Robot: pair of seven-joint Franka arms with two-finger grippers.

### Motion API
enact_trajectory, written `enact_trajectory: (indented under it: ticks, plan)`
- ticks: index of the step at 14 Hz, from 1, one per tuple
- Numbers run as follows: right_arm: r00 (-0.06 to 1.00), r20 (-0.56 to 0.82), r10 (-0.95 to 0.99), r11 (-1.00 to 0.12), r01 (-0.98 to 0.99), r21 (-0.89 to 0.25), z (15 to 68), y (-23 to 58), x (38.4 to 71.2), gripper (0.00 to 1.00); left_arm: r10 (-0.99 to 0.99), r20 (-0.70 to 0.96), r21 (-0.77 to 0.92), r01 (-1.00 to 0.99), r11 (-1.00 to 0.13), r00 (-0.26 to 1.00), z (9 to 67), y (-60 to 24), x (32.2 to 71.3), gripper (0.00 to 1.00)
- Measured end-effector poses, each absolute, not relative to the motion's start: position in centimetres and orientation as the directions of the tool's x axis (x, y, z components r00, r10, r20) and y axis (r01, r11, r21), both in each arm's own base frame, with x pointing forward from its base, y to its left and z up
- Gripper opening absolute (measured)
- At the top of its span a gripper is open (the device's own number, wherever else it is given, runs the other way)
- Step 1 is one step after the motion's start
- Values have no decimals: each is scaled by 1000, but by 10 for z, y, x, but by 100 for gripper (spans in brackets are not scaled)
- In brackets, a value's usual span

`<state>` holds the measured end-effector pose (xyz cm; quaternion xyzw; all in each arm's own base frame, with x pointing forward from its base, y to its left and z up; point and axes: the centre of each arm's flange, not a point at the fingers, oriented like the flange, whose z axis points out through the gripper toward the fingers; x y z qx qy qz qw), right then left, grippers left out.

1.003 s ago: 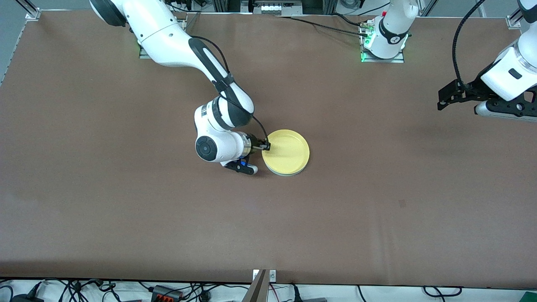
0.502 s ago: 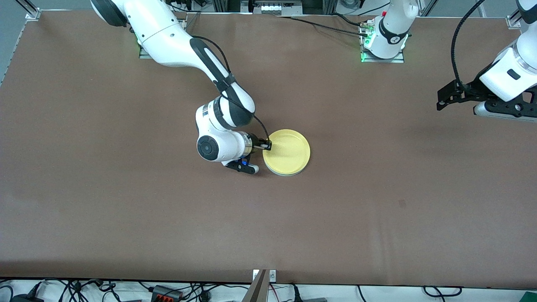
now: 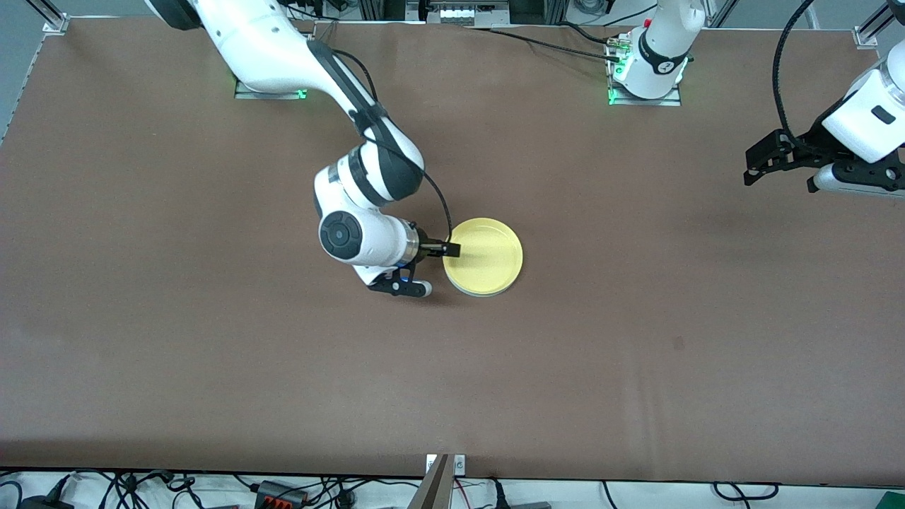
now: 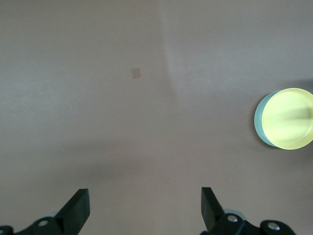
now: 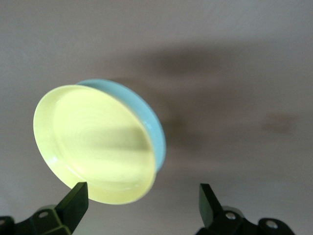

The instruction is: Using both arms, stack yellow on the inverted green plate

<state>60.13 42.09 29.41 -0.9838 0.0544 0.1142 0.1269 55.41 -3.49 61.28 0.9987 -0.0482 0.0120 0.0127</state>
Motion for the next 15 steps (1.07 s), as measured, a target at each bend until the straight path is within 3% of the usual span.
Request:
enact_trajectory:
  ticks: [3, 8, 15]
  plan:
    - [984, -176, -14, -987, -42, -153, 365, 373, 615, 100, -95, 27, 24, -95, -995, 995, 614, -34, 554, 100]
    - [978, -204, 31, -987, -2, -161, 445, 248, 639, 100, -92, 27, 24, -93, -995, 995, 614, -33, 554, 100]
    - [984, -125, -129, -990, -135, -41, 483, 100, 666, 100, -82, 14, 25, -83, -996, 997, 613, -27, 554, 100]
